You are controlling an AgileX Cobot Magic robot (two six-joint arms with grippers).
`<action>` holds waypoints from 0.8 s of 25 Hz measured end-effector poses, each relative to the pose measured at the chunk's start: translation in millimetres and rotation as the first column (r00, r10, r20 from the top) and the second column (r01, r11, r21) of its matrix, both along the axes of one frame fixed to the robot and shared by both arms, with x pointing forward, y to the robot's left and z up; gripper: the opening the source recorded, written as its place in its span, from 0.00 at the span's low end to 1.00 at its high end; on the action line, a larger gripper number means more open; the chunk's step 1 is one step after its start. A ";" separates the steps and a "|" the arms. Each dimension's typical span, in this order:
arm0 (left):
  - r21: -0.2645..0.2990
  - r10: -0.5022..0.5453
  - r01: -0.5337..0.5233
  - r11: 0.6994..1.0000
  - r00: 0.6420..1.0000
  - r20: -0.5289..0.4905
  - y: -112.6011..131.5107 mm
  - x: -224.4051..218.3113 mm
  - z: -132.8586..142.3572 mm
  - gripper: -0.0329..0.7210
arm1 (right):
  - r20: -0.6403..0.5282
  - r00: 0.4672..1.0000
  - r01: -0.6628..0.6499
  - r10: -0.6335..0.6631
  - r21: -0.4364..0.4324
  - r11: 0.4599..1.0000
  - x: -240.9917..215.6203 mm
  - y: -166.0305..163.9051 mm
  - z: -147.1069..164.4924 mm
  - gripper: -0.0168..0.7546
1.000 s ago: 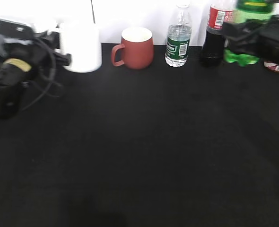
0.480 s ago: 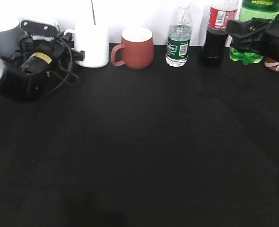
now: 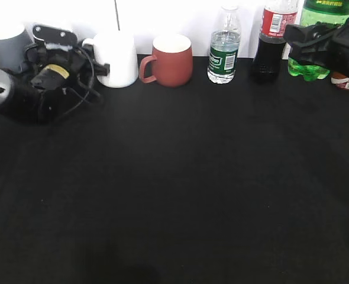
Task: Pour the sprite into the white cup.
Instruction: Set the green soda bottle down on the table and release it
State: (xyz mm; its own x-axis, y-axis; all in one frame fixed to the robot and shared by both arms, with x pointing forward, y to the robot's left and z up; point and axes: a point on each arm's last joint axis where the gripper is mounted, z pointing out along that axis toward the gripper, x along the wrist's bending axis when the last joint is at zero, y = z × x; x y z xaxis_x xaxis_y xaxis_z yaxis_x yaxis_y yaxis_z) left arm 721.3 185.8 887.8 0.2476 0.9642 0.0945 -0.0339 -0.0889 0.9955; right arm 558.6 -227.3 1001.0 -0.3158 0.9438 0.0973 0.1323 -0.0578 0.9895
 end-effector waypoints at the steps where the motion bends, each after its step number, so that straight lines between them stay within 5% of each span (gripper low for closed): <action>1: 0.003 0.000 0.000 1.000 1.000 -0.010 0.0 0.0 -1.8 0.28 | 0.000 1.000 0.000 0.000 0.000 1.000 0.0 0.0 0.0 0.58; 4: 0.006 0.001 -0.001 1.000 1.000 -0.030 1.5 -5.9 -3.3 0.37 | 0.000 1.000 0.001 -0.001 0.000 1.000 0.0 0.0 0.0 0.58; 10: 0.005 -0.010 0.010 1.000 1.000 -0.021 6.8 -39.5 1.9 0.39 | 0.001 0.999 0.043 -0.043 0.015 0.999 1.3 -3.6 0.6 0.58; 16: 0.010 -0.020 0.020 1.000 0.999 -0.039 22.7 -119.0 51.0 0.39 | 0.080 0.965 0.250 -0.249 -0.003 0.968 12.4 -21.6 -8.7 0.58; 20: 0.008 -0.075 0.076 0.997 0.993 -0.093 14.0 -167.7 114.3 0.39 | 0.091 0.931 0.354 -0.352 -0.003 0.935 36.0 -30.6 -57.9 0.58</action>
State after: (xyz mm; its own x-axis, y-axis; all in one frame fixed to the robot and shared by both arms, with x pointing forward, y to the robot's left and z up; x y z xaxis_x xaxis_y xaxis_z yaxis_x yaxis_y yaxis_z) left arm 553.6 199.7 1002.2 0.3277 0.9415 0.0783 0.0517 -0.1006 0.9936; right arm 594.6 -258.0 943.1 0.0316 0.9973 0.0657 0.0192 -0.0663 0.9976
